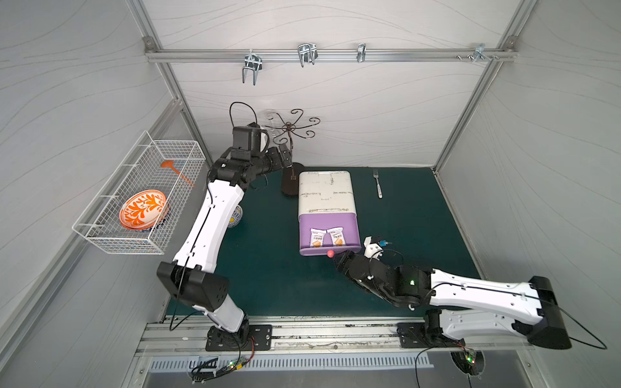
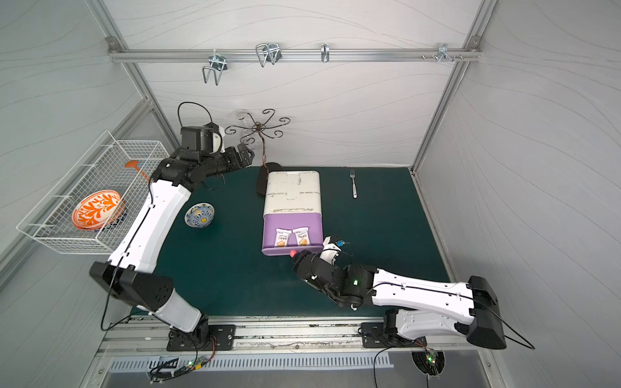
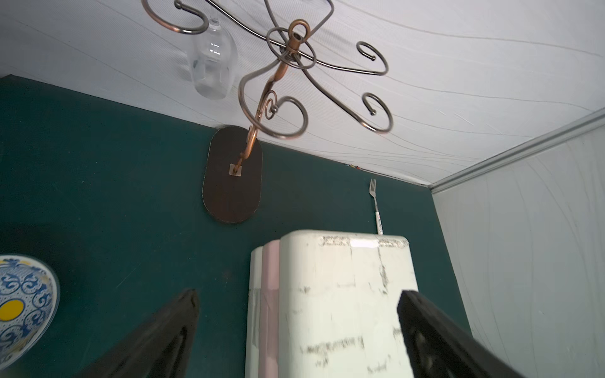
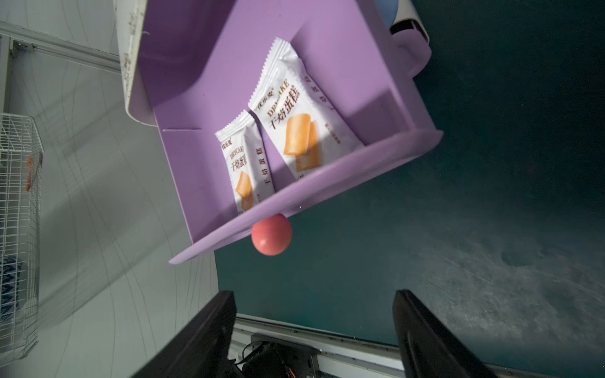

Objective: Take the cookies out of the drawer
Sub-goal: Open the drawer in the storage box, then pick up the cookie from the drawer.

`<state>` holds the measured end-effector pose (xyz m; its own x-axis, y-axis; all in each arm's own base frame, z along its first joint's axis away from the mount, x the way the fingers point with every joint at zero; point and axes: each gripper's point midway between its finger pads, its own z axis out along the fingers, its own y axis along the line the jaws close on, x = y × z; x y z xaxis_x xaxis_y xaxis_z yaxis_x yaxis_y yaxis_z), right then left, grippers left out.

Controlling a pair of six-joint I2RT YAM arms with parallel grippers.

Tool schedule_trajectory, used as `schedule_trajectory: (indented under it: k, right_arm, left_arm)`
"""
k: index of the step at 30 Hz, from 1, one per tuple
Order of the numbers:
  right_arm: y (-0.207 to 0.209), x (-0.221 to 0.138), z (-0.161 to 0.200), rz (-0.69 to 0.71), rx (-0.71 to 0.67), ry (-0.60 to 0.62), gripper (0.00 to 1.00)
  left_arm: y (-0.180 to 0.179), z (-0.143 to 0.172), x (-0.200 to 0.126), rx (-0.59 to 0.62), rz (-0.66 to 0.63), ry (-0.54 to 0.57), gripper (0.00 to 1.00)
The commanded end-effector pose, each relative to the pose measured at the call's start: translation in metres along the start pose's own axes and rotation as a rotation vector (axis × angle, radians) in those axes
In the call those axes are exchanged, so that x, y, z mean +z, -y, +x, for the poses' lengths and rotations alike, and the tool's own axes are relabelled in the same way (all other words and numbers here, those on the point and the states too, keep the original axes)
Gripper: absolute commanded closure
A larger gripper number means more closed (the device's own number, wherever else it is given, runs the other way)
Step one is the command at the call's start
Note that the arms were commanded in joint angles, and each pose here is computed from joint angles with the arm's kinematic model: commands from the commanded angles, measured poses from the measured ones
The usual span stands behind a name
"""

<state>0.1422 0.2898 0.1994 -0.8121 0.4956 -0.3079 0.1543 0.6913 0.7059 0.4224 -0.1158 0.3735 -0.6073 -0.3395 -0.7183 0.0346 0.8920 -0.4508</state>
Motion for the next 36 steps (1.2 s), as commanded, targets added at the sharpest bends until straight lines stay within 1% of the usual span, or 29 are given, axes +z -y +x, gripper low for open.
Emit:
schedule_trajectory:
  k: [1, 3, 4, 6, 7, 8, 10, 13, 16, 19, 21, 23, 25, 28, 33, 36]
  right_arm:
    - [0.001, -0.023, -0.004, 0.051, -0.086, -0.052, 0.20]
    - [-0.005, -0.035, -0.008, 0.078, -0.125, -0.087, 0.20]
    - [-0.007, -0.041, -0.011, 0.097, -0.146, -0.108, 0.20]
    - [-0.016, -0.054, -0.020, 0.102, -0.176, -0.136, 0.20]
    - [-0.020, -0.058, -0.025, 0.100, -0.183, -0.152, 0.20]
    - [-0.024, -0.062, -0.030, 0.095, -0.178, -0.173, 0.20]
    - [-0.029, -0.066, -0.042, 0.080, -0.150, -0.212, 0.21]
    - [-0.046, -0.069, -0.061, 0.026, -0.158, -0.252, 0.21]
    - [-0.063, -0.066, -0.078, -0.011, -0.183, -0.285, 0.21]
    - [-0.088, -0.062, -0.090, -0.088, -0.198, -0.325, 0.21]
    - [-0.102, -0.060, -0.095, -0.123, -0.218, -0.341, 0.21]
    - [-0.111, -0.056, -0.095, -0.148, -0.226, -0.380, 0.21]
    - [-0.115, -0.051, -0.093, -0.164, -0.226, -0.417, 0.21]
    - [-0.116, -0.047, -0.090, -0.167, -0.227, -0.451, 0.21]
    - [-0.116, -0.048, -0.089, -0.129, -0.251, -0.487, 0.21]
    - [-0.113, -0.045, -0.085, -0.112, -0.253, -0.516, 0.21]
  left_arm:
    - [-0.006, 0.038, -0.022, -0.046, 0.000, -0.077, 0.00]
    - [-0.016, 0.063, -0.042, -0.060, -0.032, -0.106, 0.04]
    - [-0.018, 0.080, -0.050, -0.059, -0.029, -0.140, 0.05]
    - [-0.021, 0.113, -0.062, -0.020, -0.067, -0.199, 0.10]
    - [-0.018, 0.128, -0.066, 0.002, -0.057, -0.219, 0.12]
    - [-0.014, 0.145, -0.068, -0.019, -0.017, -0.256, 0.13]
    - [-0.014, 0.170, -0.074, -0.109, 0.036, -0.300, 0.13]
    - [-0.019, 0.201, -0.079, -0.217, 0.103, -0.322, 0.05]
    - [-0.021, 0.222, -0.070, -0.318, 0.159, -0.333, 0.01]
    - [-0.017, 0.231, -0.053, -0.400, 0.231, -0.321, 0.01]
    - [-0.011, 0.228, -0.044, -0.451, 0.299, -0.290, 0.01]
    - [-0.008, 0.223, -0.035, -0.527, 0.358, -0.259, 0.01]
    - [-0.009, 0.224, -0.025, -0.574, 0.392, -0.242, 0.01]
    - [-0.014, 0.228, -0.011, -0.607, 0.406, -0.219, 0.01]
    - [-0.023, 0.217, -0.002, -0.644, 0.422, -0.152, 0.01]
    - [-0.019, 0.211, 0.004, -0.640, 0.455, -0.134, 0.01]
